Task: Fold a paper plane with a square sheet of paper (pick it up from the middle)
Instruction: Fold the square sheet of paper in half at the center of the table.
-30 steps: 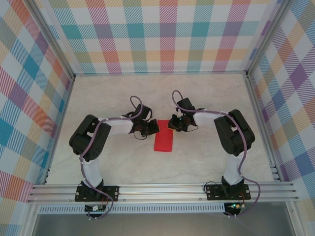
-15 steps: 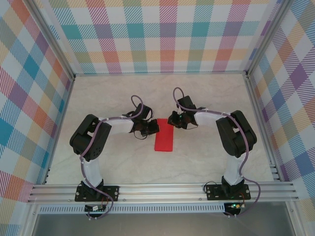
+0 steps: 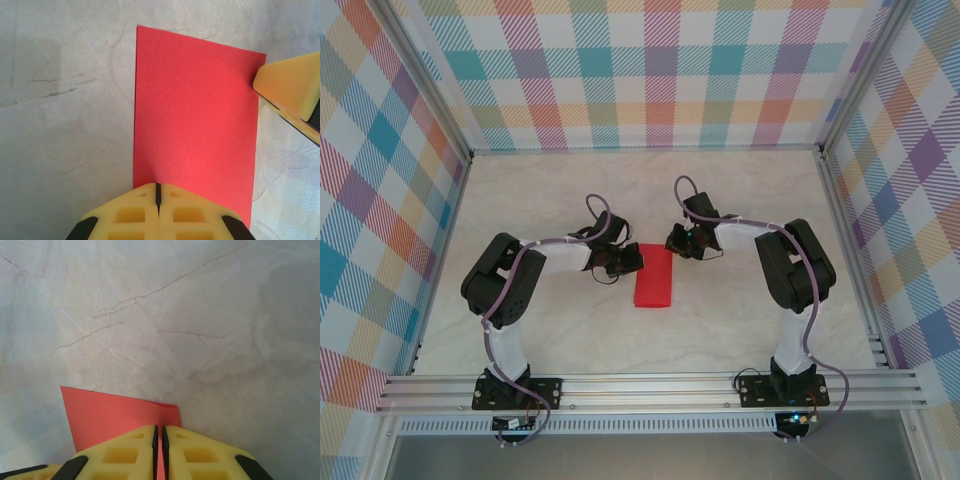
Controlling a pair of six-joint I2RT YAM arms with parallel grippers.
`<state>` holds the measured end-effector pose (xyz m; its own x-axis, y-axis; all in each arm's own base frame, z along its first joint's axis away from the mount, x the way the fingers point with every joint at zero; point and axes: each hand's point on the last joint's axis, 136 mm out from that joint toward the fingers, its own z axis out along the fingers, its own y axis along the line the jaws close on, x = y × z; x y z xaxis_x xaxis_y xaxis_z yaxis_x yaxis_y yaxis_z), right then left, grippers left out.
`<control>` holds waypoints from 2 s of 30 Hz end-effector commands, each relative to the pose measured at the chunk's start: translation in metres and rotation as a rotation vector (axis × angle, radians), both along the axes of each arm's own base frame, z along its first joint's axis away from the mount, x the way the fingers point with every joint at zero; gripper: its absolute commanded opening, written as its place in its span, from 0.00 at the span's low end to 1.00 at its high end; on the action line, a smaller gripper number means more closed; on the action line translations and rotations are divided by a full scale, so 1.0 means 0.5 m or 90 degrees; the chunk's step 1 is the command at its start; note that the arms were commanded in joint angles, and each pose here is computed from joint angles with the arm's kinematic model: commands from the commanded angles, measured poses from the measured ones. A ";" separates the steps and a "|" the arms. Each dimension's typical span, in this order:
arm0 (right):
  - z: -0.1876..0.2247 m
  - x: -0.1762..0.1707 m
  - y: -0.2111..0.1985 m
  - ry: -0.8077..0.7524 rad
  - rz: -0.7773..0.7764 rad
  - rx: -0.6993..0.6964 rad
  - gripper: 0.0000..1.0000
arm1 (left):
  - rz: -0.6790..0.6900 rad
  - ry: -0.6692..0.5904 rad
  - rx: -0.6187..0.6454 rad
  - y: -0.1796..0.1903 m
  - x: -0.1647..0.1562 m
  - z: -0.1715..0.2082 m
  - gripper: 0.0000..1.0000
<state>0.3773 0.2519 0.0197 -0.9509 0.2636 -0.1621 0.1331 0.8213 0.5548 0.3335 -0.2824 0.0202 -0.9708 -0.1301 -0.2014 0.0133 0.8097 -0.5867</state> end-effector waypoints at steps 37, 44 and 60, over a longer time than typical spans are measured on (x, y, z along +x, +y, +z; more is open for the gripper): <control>0.011 -0.048 0.126 0.011 0.172 0.084 0.13 | 0.038 -0.036 -0.026 0.021 0.005 0.085 0.11; 0.065 -0.040 0.104 -0.041 0.151 0.057 0.14 | 0.026 -0.018 -0.057 -0.003 0.019 0.070 0.10; 0.020 -0.075 0.030 -0.011 0.084 0.007 0.14 | -0.013 -0.013 -0.108 -0.074 0.050 0.062 0.10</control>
